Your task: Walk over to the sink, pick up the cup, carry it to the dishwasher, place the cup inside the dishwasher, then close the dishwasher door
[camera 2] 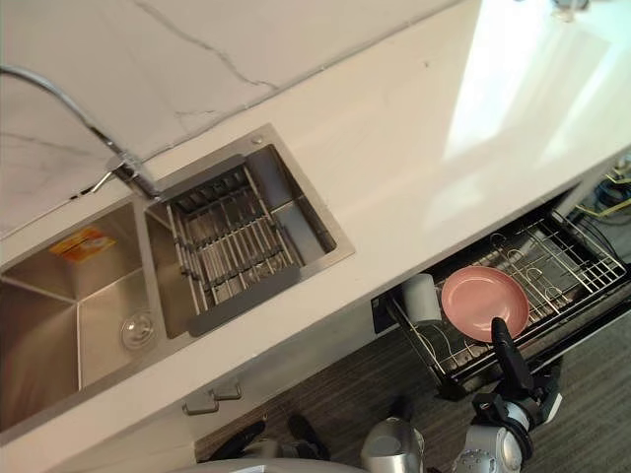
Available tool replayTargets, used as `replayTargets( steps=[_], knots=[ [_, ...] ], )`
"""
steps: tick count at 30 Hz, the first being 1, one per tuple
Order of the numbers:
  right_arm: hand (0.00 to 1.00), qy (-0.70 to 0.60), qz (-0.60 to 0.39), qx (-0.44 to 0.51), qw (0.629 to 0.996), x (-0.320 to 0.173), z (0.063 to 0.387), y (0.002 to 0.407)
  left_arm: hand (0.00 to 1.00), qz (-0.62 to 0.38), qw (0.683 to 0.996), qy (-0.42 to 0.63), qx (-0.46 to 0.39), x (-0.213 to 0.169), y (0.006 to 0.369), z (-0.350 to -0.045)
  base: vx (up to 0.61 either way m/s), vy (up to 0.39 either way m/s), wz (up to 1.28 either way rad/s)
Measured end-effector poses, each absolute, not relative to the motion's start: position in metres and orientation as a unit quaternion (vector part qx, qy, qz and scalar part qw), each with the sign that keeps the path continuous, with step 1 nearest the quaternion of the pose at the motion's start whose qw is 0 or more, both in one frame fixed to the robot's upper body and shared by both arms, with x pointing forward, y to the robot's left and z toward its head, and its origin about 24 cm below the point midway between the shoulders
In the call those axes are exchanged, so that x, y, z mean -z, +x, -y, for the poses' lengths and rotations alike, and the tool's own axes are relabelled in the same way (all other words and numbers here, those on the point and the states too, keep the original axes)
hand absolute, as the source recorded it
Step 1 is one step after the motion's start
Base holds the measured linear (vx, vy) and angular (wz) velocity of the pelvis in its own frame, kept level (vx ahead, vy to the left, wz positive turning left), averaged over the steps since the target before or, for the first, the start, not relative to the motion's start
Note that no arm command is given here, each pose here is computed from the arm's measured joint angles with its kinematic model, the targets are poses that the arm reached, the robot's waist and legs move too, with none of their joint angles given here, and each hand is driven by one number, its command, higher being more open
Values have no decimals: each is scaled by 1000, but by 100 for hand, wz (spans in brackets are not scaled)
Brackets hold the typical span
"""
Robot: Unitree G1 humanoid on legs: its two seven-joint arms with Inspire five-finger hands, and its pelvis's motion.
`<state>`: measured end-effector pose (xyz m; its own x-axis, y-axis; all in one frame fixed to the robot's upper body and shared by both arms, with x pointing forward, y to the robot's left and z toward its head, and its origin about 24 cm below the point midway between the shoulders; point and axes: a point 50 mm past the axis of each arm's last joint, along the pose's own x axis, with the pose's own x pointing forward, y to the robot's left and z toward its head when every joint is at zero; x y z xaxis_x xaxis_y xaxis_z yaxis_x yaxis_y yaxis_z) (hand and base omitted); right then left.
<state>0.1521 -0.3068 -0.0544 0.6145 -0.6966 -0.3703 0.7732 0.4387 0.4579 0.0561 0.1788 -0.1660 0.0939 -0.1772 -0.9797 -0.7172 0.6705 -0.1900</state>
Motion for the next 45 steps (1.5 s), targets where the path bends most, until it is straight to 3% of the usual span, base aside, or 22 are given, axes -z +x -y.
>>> replayTargets(
  steps=[8, 14, 18, 21, 24, 29, 32, 36, 40, 42, 45],
  knots=[
    [100, 302, -85, 344, 885, 31, 302, 220, 100, -628, 682, -320, -195, 164, 68, -180, -89, 23, 28],
    [100, 306, -89, 237, 918, 23, 260, 252, 100, -625, 699, -292, -189, 162, 81, -178, -102, -30, -11],
    [100, 291, -121, 211, 925, 34, 246, 245, 100, -627, 696, -289, -200, 162, 85, -173, -103, -42, 12],
    [100, 233, -217, 79, 945, 70, 199, 203, 100, -616, 668, -332, -253, 163, 78, -173, 15, -117, 32],
    [100, 224, -346, 7, 911, 114, 154, 147, 100, -612, 653, -348, -280, 165, 73, -170, 112, -36, 15],
    [100, 63, -400, -46, 913, 132, 149, 138, 100, -609, 651, -343, -294, 165, 68, -186, 103, 32, -7],
    [100, 39, -421, -22, 906, 137, 159, 134, 100, -614, 652, -336, -291, 166, 62, -196, 124, 90, -36],
    [100, 67, -463, 77, 881, 148, 191, 114, 100, -591, 677, -328, -292, 167, 59, -209, 122, 122, -35],
    [100, 140, -508, 202, 826, 159, 220, 70, 100, -592, 678, -320, -296, 167, 54, -219, 126, 145, 32],
    [100, 208, -497, 246, 806, 162, 216, 60, 100, -587, 682, -329, -286, 166, 51, -223, 154, 11, 84],
    [100, 275, -490, 277, 779, 167, 199, 53, 100, -579, 714, -318, -231, 164, 49, -232, 244, -97, 134]
  ],
)
